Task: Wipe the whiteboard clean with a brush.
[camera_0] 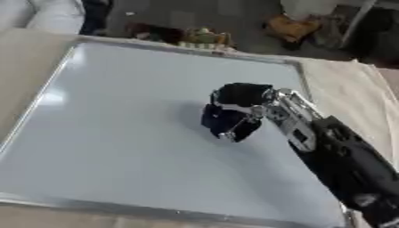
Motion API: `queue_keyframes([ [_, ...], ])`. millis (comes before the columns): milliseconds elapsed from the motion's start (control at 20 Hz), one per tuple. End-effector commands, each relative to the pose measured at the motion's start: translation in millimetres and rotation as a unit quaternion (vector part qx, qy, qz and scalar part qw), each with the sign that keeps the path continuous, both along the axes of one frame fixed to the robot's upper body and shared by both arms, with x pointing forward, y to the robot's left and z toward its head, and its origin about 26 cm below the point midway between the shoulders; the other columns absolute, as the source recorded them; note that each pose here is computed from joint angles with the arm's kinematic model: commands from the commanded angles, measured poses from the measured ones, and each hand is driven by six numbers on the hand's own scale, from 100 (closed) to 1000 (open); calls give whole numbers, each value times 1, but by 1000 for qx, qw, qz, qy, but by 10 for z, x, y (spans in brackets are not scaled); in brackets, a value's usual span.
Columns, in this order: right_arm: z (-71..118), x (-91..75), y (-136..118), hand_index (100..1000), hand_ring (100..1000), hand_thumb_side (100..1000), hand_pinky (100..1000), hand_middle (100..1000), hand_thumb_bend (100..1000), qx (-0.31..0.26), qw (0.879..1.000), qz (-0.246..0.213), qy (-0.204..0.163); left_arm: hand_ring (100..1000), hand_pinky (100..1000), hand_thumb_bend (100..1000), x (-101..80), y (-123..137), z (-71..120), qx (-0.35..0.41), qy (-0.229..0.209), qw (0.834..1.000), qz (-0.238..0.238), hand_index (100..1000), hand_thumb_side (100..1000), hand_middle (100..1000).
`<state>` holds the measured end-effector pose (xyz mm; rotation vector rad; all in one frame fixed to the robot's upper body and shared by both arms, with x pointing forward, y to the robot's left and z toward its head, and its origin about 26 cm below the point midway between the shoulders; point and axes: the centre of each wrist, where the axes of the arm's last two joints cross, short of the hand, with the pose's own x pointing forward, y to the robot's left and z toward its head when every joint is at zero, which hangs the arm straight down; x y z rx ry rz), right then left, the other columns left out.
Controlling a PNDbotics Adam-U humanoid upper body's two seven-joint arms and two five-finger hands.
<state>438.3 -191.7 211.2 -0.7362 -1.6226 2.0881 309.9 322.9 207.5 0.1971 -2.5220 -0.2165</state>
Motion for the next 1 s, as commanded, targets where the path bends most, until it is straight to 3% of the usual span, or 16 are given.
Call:
queue_keyframes([
  [50,162,-44,88,181,512,189,527,149,100,7,1000,19,-13,584,723,329,-35,25,97,7,-13,1000,2,392,854,540],
  [400,277,-157,258,192,468,243,462,159,100,11,998,50,-37,584,723,332,-39,28,95,7,-11,1000,3,393,854,540],
  [600,279,-234,326,196,446,216,428,161,100,3,996,68,-53,584,723,332,-39,26,100,7,-11,1000,2,393,853,540],
  [1000,10,-280,532,202,436,218,402,167,100,-24,995,87,-30,583,723,331,-38,21,105,8,-9,1000,1,393,855,539],
])
